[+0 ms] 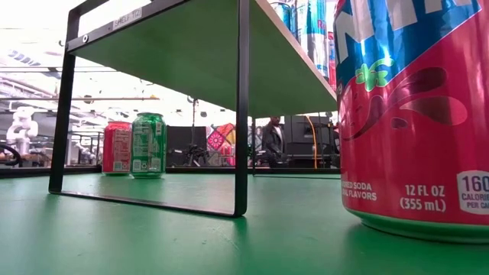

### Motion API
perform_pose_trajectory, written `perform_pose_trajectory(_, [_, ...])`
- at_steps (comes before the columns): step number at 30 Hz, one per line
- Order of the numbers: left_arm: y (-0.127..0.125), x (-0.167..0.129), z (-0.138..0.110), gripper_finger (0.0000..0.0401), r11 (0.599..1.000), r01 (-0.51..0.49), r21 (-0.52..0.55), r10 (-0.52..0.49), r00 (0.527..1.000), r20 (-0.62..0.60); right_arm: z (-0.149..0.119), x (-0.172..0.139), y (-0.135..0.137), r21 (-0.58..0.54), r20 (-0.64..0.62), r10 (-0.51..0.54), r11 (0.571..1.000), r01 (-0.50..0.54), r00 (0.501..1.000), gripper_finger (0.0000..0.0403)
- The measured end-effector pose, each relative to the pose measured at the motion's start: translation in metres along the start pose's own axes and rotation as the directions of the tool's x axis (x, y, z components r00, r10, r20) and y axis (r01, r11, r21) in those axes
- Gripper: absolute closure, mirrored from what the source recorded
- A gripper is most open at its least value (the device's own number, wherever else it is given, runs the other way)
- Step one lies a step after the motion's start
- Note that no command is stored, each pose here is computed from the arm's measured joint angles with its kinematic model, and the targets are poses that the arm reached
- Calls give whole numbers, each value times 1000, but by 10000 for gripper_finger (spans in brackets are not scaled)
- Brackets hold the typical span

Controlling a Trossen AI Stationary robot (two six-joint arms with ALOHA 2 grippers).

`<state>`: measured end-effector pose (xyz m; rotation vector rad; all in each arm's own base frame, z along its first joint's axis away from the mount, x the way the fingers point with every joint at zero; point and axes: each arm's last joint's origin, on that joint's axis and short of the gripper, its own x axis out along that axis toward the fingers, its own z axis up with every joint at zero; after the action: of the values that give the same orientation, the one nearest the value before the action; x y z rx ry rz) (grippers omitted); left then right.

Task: Sort soda cans
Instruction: Put the blue soda can on the shelf and align it with the other blue soda cans

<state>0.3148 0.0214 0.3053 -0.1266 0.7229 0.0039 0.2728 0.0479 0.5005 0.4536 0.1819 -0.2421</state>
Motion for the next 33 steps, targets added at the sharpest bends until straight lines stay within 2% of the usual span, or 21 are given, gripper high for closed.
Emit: perform_pose_trajectory(33, [-1,1,6,258,1000,9,28,-11,998,61,-1,0,0,2,-8,-1,1000,1,1000,80])
